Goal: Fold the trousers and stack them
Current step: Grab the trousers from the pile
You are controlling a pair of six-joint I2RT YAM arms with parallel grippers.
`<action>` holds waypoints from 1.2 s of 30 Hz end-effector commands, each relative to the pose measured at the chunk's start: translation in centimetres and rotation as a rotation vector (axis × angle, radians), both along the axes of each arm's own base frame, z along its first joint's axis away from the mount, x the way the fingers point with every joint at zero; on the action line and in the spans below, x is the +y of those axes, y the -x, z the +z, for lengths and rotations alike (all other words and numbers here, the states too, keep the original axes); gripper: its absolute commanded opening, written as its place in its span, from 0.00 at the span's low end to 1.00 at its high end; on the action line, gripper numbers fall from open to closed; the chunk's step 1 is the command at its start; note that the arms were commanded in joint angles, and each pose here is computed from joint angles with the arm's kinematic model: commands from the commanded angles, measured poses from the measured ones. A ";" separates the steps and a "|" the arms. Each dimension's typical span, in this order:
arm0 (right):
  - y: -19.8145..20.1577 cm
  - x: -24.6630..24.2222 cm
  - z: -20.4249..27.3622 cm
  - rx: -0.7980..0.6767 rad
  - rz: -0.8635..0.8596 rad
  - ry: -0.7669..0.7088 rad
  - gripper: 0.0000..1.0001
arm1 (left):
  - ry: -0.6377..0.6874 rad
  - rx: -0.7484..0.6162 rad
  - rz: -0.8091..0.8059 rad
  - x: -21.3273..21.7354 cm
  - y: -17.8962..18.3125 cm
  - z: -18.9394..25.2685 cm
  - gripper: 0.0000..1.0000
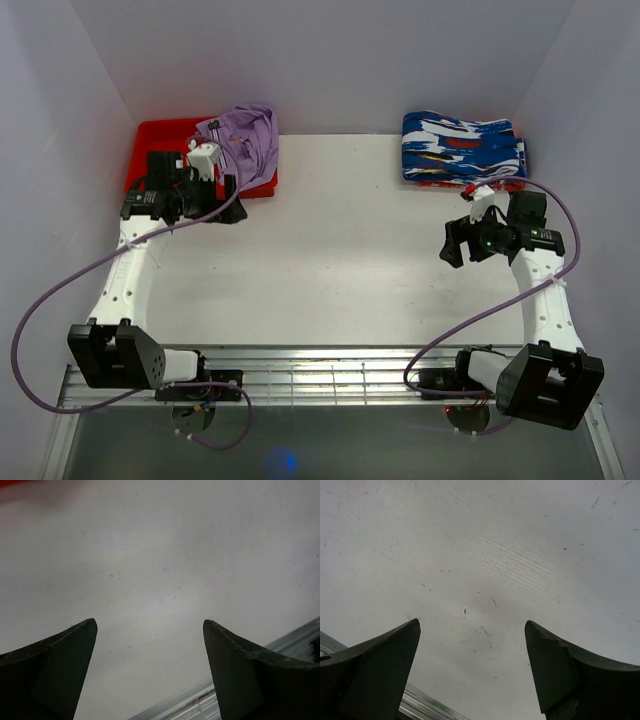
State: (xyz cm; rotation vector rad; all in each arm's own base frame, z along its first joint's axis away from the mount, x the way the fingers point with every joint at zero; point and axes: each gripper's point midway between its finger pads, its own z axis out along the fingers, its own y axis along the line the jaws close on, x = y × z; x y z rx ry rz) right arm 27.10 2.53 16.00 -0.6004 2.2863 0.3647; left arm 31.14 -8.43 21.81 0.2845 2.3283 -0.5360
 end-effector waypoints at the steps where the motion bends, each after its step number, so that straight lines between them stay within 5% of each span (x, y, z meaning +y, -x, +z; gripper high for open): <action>1: -2.0 0.3 2.1 -0.068 0.005 -0.025 0.90 | -0.081 -0.172 0.121 2.3 -7.1 5.1 0.98; 7: -2.9 0.1 1.3 -0.042 -0.004 -0.024 0.90 | -0.059 -0.301 0.201 2.8 -16.8 11.0 0.98; 15: -3.7 0.2 0.4 -0.009 -0.017 -0.032 0.90 | -0.054 -0.286 0.398 5.6 -27.1 5.5 0.98; 27: -4.5 0.1 -0.7 0.039 -0.020 -0.025 0.90 | 0.078 -0.193 0.510 10.2 -31.1 -4.7 0.98; 32: -4.8 0.1 -1.0 0.054 -0.019 -0.019 0.90 | 0.109 -0.112 0.419 9.0 -32.1 -10.4 0.98; 36: -4.7 0.1 -1.1 0.060 -0.021 -0.009 0.90 | 0.205 -0.188 0.334 7.7 -32.6 -10.8 0.98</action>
